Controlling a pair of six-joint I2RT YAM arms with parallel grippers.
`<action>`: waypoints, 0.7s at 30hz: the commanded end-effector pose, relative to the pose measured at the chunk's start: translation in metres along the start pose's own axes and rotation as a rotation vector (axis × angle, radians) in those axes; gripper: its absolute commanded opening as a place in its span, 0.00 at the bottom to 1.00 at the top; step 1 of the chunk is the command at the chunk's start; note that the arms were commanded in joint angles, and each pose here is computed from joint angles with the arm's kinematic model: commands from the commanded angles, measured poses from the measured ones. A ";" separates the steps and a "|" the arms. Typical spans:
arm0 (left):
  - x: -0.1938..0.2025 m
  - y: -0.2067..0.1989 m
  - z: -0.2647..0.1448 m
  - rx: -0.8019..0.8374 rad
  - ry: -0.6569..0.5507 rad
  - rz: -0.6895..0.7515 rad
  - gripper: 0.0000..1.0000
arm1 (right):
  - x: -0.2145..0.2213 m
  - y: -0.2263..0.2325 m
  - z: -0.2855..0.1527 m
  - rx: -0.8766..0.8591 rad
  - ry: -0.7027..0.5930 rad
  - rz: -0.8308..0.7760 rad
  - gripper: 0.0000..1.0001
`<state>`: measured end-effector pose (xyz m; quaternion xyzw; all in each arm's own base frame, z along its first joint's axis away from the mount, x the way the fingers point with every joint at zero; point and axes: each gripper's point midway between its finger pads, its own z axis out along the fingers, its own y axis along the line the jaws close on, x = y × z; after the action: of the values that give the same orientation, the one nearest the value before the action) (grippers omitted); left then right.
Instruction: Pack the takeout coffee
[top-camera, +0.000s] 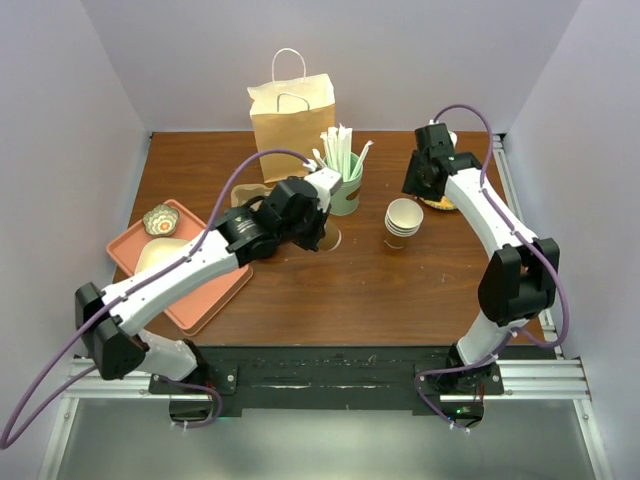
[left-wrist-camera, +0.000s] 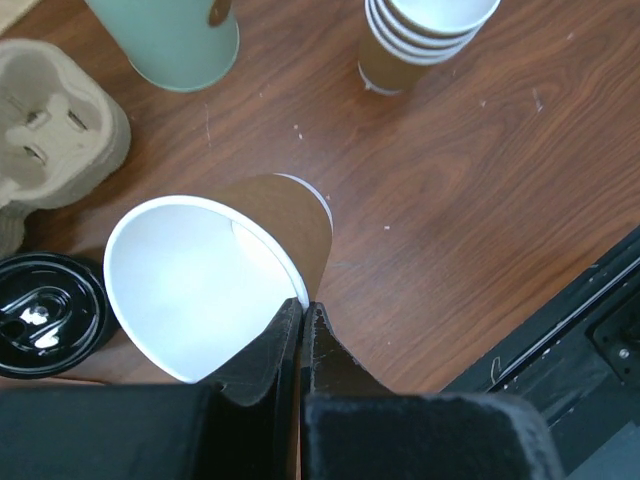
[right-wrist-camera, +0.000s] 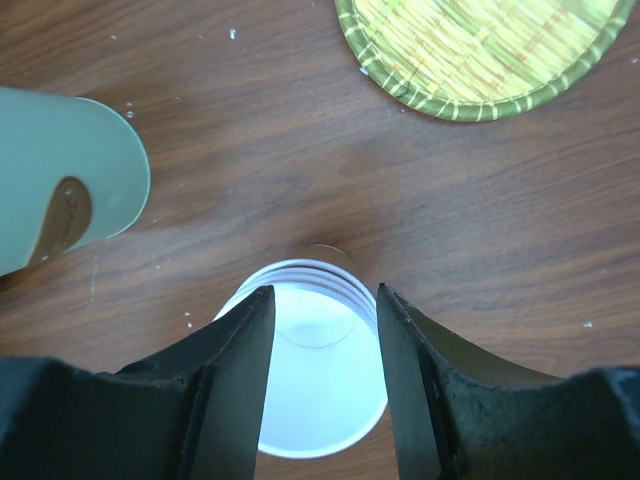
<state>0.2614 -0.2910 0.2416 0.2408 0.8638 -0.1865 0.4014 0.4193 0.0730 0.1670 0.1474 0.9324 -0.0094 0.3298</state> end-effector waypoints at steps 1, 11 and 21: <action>0.020 -0.011 0.015 -0.022 0.122 0.017 0.00 | -0.035 -0.002 -0.058 -0.042 -0.109 -0.003 0.51; 0.062 -0.037 0.041 -0.028 0.313 -0.005 0.00 | -0.005 -0.014 -0.106 -0.126 -0.103 0.045 0.52; 0.106 -0.047 0.055 -0.088 0.470 0.042 0.02 | 0.018 -0.032 -0.123 -0.126 -0.114 0.053 0.52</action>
<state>0.2111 -0.3253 0.1255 0.2867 0.9328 -0.0812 0.2028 0.3307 0.0604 0.2462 0.1480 0.9095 0.0388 0.3864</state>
